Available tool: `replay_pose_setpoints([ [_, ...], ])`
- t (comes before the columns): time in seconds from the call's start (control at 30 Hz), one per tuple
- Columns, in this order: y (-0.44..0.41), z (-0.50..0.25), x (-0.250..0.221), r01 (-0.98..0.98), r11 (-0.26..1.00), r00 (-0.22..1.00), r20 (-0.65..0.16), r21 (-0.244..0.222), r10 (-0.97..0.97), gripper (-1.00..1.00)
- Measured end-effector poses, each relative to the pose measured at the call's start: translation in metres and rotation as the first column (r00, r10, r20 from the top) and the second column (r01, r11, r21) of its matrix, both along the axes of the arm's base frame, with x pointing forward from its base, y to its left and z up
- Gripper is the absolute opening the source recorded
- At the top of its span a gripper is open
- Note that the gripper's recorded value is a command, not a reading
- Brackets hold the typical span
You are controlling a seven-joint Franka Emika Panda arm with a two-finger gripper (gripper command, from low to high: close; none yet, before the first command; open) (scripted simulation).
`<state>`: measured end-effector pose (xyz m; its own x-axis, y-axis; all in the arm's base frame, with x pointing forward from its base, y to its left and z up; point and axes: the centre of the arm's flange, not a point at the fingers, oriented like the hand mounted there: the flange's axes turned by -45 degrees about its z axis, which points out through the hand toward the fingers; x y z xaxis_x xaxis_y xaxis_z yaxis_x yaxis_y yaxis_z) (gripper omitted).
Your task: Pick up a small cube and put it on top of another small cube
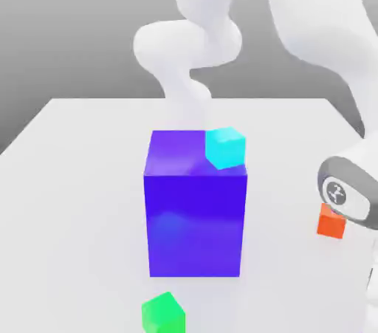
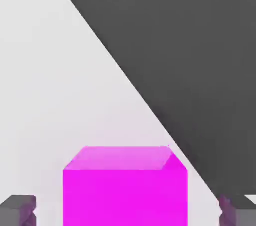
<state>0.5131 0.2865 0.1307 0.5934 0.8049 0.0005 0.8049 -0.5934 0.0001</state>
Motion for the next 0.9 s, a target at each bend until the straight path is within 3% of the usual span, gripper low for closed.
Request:
replay_pose_setpoints([
  [0.17,0.000,0.002,0.000,-0.001,1.000,1.000,-0.001,0.000,0.001,-1.00],
  [0.3,-0.003,0.054,0.001,0.000,1.000,1.000,-0.001,-0.001,0.000,-1.00],
  [0.6,-0.174,0.091,0.014,0.054,0.998,0.999,0.006,-0.043,-0.054,-1.00],
  [0.9,-0.320,0.099,-0.022,0.125,0.992,0.992,-0.001,-0.002,-0.125,-1.00],
])
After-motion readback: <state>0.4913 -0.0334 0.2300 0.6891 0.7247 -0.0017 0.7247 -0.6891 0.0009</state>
